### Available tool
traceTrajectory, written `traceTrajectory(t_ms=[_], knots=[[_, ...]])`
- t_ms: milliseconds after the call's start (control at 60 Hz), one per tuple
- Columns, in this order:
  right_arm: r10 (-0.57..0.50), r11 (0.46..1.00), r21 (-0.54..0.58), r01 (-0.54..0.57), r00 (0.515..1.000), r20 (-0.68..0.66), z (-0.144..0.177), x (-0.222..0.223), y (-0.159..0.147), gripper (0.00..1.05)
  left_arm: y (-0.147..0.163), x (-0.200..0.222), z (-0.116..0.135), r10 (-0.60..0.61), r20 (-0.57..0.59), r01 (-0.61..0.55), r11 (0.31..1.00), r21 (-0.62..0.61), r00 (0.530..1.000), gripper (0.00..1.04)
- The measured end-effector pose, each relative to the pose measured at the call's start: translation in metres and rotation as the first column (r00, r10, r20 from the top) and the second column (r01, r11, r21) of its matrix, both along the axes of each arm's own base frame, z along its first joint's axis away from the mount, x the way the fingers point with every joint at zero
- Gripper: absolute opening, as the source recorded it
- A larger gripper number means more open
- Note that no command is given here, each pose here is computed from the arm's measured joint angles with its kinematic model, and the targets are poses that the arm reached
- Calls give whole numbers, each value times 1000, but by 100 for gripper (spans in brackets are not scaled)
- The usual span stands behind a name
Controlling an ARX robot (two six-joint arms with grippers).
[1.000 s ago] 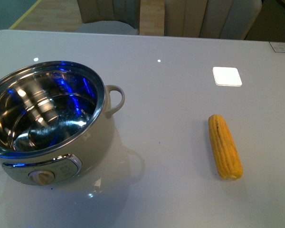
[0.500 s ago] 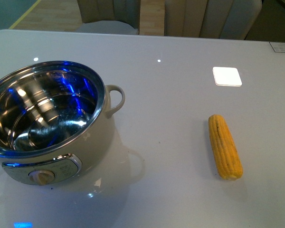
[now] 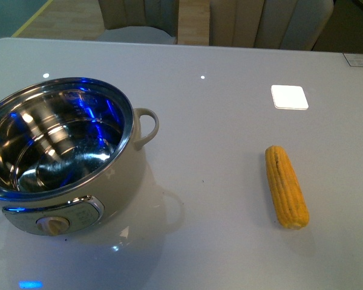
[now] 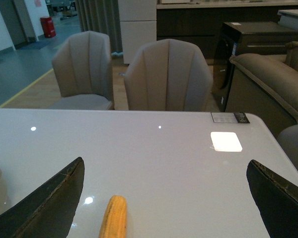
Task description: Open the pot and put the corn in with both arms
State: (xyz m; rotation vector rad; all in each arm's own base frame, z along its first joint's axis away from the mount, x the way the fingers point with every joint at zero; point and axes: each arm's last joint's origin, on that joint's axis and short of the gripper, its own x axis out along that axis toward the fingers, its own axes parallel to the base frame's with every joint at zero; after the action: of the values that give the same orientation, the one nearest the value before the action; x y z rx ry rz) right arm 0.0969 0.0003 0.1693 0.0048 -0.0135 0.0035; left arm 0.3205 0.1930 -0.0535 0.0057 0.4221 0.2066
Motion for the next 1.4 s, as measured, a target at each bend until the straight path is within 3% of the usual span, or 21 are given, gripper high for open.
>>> traceTrajectory(t_ms=[167, 383, 667, 900, 1150, 1400], knots=[[0, 1000, 0, 0, 1000, 0, 0, 0, 0, 96, 0, 0, 10, 1, 11, -1, 1000, 8, 1000, 100], [0, 1000, 0, 0, 1000, 0, 0, 0, 0, 96, 2, 0, 48, 7, 64, -9, 1000, 27, 998, 98], [0, 1000, 0, 0, 1000, 0, 0, 0, 0, 96, -7, -17, 124, 0, 149, 1, 1000, -8, 989, 98], [0, 1000, 0, 0, 1000, 0, 0, 0, 0, 96, -49, -50, 188, -73, 235, 94, 992, -81, 969, 98], [0, 1000, 0, 0, 1000, 0, 0, 0, 0, 96, -96, -89, 239, -173, 293, 211, 972, -101, 940, 98], [0, 1000, 0, 0, 1000, 0, 0, 0, 0, 96, -130, -124, 263, -220, 306, 264, 958, -112, 926, 98]])
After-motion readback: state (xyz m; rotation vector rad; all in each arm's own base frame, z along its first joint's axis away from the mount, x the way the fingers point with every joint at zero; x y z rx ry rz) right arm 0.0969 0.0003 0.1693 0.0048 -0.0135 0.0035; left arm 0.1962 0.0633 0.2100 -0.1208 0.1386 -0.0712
